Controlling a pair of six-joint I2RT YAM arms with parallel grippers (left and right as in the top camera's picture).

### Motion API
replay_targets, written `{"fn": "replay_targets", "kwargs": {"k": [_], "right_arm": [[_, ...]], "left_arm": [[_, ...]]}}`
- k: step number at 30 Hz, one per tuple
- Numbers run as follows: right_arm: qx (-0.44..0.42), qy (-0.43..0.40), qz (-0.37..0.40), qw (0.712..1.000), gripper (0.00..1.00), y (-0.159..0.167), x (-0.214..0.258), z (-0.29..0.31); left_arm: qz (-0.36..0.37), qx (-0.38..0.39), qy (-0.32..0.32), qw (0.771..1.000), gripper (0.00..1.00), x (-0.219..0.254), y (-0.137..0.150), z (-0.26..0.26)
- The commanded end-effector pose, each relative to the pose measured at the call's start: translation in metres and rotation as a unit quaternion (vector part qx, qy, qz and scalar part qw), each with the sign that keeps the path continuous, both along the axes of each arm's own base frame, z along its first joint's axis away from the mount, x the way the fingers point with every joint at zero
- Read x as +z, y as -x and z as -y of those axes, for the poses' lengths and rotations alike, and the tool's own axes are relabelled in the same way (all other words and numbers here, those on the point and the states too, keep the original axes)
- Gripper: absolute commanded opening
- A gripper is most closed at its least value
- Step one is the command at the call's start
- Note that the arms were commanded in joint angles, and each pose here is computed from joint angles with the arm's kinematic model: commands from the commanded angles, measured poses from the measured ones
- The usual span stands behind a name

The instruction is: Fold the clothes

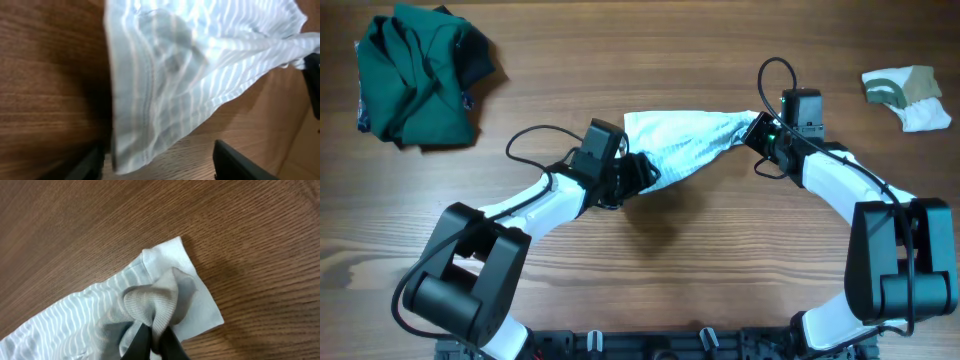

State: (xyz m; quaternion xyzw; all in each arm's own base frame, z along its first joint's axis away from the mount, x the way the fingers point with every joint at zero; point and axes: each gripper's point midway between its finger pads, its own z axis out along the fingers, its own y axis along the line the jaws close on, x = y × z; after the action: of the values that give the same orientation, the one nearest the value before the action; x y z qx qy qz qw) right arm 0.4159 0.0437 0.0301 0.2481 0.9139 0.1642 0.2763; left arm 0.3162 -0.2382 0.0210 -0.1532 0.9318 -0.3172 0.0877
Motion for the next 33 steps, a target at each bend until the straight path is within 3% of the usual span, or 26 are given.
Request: {"fn": "replay_targets", "kwargs": {"k": [1, 5, 11, 14, 16, 20, 33], "right_arm": [[0.007, -0.009, -0.007, 1.0, 0.04, 0.003, -0.005, -0.005], [0.008, -0.01, -0.008, 1.0, 0.04, 0.003, -0.005, -0.005], [0.008, -0.01, -0.009, 1.0, 0.04, 0.003, -0.005, -0.005], [0.008, -0.01, -0.009, 1.0, 0.04, 0.003, -0.005, -0.005], [0.008, -0.01, -0.009, 1.0, 0.04, 0.003, -0.005, -0.005], [0.008, -0.009, -0.009, 1.0, 0.04, 0.003, -0.005, -0.005], [-0.004, -0.021, 0.033, 0.999, 0.04, -0.014, 0.008, -0.006]], "left_arm": [[0.0, -0.009, -0.001, 1.0, 0.64, -0.004, 0.003, 0.004], [0.012, -0.022, 0.004, 1.0, 0.6, 0.0, 0.004, 0.014], [0.006, -0.024, 0.001, 1.0, 0.44, -0.006, 0.006, 0.015], [0.008, -0.024, 0.003, 1.0, 0.27, -0.008, 0.004, 0.016], [0.009, -0.024, 0.003, 1.0, 0.04, -0.007, 0.004, 0.016], [0.014, -0.02, 0.006, 1.0, 0.04, -0.005, 0.0, 0.014], [0.117, 0.05, 0.039, 0.991, 0.04, 0.031, -0.072, -0.028]]}}
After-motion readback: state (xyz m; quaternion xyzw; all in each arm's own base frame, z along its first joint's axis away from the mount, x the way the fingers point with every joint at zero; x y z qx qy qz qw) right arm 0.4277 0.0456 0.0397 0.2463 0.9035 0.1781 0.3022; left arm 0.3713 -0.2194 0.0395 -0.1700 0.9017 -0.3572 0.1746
